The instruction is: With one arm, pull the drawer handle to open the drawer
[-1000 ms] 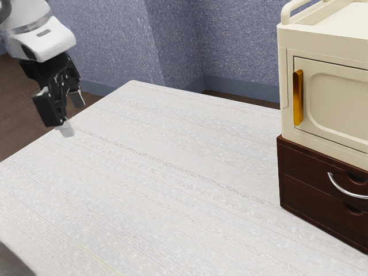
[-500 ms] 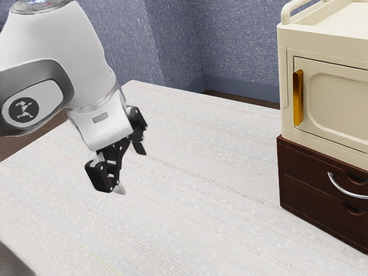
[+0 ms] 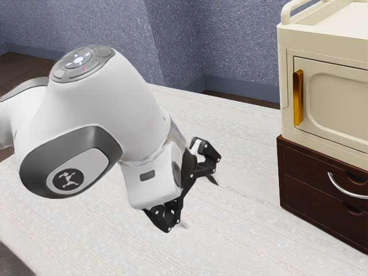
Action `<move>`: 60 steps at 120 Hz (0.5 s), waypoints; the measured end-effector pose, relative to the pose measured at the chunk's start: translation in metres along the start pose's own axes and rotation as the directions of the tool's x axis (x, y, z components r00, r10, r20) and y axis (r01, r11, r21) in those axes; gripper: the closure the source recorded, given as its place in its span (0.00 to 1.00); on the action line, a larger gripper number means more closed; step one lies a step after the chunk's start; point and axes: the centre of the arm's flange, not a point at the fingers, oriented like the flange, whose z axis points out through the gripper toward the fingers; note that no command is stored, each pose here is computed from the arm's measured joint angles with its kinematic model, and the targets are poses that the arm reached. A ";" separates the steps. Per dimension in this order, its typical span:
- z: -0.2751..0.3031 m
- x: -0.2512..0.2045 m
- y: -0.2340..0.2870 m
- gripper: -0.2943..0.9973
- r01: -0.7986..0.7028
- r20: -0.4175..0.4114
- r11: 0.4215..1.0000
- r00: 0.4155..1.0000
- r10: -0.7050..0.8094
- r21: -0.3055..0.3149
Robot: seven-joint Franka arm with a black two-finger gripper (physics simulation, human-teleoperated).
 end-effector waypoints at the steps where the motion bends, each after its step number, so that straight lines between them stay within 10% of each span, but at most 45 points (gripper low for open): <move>1: 0.001 0.002 -0.001 0.23 -0.006 0.001 1.000 1.000 0.006 0.002; 60: 0.029 0.141 -0.046 0.23 -0.303 0.024 0.948 0.953 0.302 0.102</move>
